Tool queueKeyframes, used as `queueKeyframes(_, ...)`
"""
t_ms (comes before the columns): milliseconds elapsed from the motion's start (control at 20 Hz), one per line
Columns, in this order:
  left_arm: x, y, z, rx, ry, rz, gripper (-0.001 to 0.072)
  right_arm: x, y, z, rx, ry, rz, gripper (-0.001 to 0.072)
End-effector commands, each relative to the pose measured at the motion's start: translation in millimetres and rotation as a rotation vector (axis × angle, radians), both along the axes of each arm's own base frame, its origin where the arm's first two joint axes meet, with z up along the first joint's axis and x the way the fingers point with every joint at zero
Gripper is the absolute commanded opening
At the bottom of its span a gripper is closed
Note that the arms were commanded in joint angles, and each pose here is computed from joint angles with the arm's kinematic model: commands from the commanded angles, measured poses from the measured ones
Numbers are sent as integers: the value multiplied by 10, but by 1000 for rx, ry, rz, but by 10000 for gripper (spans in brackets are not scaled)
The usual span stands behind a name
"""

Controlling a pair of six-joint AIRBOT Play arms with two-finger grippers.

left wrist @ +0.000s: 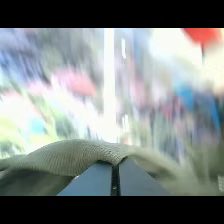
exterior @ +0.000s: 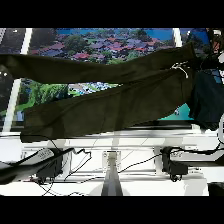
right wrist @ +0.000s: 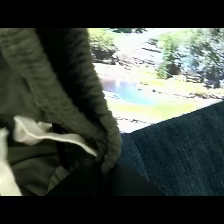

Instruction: Fold the clothes and pants, and hang the long-sleeved shirts on hangers.

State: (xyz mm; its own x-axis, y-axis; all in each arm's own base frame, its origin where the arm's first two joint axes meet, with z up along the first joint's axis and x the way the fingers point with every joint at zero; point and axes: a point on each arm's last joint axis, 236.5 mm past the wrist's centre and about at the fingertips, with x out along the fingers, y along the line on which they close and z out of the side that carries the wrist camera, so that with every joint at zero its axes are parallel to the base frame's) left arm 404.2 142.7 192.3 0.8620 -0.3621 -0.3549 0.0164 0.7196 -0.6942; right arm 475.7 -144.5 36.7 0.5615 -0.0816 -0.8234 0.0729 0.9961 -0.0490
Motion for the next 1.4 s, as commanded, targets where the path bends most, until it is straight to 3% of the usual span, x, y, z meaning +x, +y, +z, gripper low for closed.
queueKeyframes(0,-303,720,55,-34,62,285,18,-69,-1,-40,22,27,-7,35)
queueKeyframes(100,-516,844,-484,6,297,342,18,-81,62,-51,54,34,-5,35)
queueKeyframes(250,-746,834,-1151,105,566,301,18,-106,69,-67,55,46,-3,35)
queueKeyframes(400,-512,645,-1532,46,619,217,20,-100,69,-67,56,44,-4,35)
queueKeyframes(550,-42,431,-1938,-11,593,152,21,-54,44,-43,47,22,-8,35)
queueKeyframes(750,747,351,-2002,-107,368,209,20,23,3,12,32,-18,-15,36)
queueKeyframes(900,959,509,-1949,-22,274,267,35,40,-6,25,29,-27,-17,36)
queueKeyframes(950,956,518,-1954,-1,270,259,221,39,-5,24,29,-26,-17,36)
queueKeyframes(1000,914,514,-1985,27,280,235,685,38,-4,23,30,-26,-17,36)
queueKeyframes(1350,-122,378,-2545,53,674,1,692,52,33,31,50,-34,-19,35)
